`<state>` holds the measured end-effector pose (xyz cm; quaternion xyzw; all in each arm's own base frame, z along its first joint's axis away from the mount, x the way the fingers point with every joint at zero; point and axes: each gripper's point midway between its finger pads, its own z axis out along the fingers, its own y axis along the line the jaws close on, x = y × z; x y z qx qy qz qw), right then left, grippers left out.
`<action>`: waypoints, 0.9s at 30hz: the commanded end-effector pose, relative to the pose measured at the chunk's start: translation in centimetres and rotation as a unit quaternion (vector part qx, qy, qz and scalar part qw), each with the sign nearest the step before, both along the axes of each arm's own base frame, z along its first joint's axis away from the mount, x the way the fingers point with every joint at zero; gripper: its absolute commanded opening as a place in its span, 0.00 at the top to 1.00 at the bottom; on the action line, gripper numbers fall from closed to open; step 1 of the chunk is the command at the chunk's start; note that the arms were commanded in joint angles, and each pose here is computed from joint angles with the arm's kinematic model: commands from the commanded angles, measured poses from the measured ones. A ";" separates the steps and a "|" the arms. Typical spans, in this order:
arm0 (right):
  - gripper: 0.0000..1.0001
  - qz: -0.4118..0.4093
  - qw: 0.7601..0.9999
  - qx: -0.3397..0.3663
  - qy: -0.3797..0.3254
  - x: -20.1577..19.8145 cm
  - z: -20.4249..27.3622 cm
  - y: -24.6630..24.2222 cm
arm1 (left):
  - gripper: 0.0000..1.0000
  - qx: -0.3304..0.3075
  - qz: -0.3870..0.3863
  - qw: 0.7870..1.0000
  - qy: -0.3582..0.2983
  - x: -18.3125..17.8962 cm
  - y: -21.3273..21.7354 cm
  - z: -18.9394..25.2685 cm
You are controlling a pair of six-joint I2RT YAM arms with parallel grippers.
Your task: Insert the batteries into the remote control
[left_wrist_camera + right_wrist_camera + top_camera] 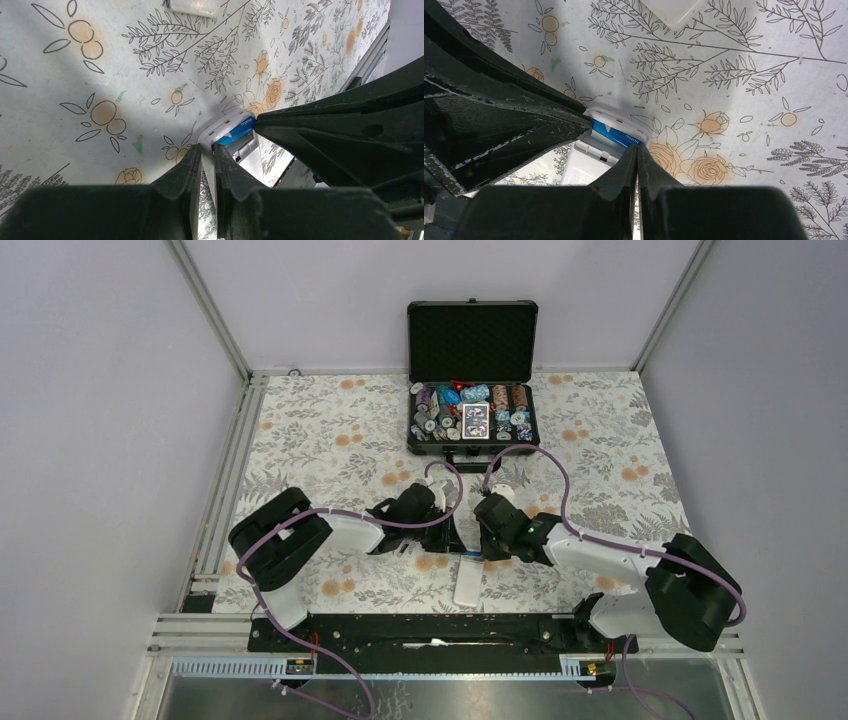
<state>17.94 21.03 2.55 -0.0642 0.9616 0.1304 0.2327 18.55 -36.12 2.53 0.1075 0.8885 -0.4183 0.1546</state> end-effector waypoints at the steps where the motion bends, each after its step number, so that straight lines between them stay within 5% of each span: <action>1: 0.94 0.016 1.000 0.011 0.018 -0.1 -0.9 1.3 | 0.88 -0.022 -0.015 1.000 -0.015 0.2 -1.0 0.9; 17: 1.00 0.045 0.994 -0.068 0.067 -1.2 -3.3 -0.5 | 0.89 -0.032 -0.014 0.999 -0.008 0.0 -1.1 1.2; 27: 0.94 0.012 0.998 -0.046 -0.029 1.7 1.7 -0.5 | 0.79 -0.033 -0.011 0.999 -0.016 -0.1 -0.7 2.0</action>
